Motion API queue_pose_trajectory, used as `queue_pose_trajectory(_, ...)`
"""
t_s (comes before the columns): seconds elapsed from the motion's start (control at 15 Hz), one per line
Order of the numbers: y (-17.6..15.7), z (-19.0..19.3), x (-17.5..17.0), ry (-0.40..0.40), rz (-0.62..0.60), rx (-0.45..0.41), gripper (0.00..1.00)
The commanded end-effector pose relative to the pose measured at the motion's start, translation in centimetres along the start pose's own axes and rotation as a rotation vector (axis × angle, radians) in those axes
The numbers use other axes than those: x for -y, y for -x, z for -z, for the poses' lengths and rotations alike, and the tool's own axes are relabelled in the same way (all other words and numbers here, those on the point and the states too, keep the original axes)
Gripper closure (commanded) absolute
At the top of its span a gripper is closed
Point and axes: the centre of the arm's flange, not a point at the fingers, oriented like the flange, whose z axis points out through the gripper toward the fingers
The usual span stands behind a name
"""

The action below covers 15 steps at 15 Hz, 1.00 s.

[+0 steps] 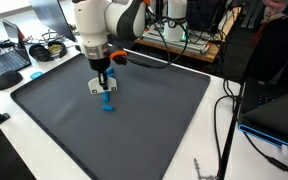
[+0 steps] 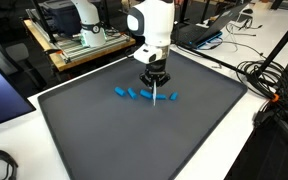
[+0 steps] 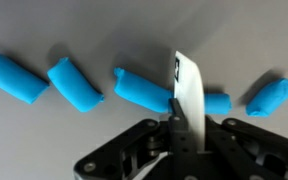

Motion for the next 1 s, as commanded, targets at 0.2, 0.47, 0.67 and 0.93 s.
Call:
queue_pose_trajectory(0.2, 0.2, -1.6, -0.5, -0.03, -0.041, 0.022, 0.99)
queue_pose_trajectory(0.47, 0.5, -2.0, -0.5, -0.063, -0.053, 0.041, 0.99)
queue_pose_trajectory(0.67, 1.8, -1.7, 0.2, -0.073, -0.024, 0.031, 0.99)
queue_pose_trajectory(0.93, 3.6, -0.7, 1.1, -0.085, 0.045, 0.023, 0.99)
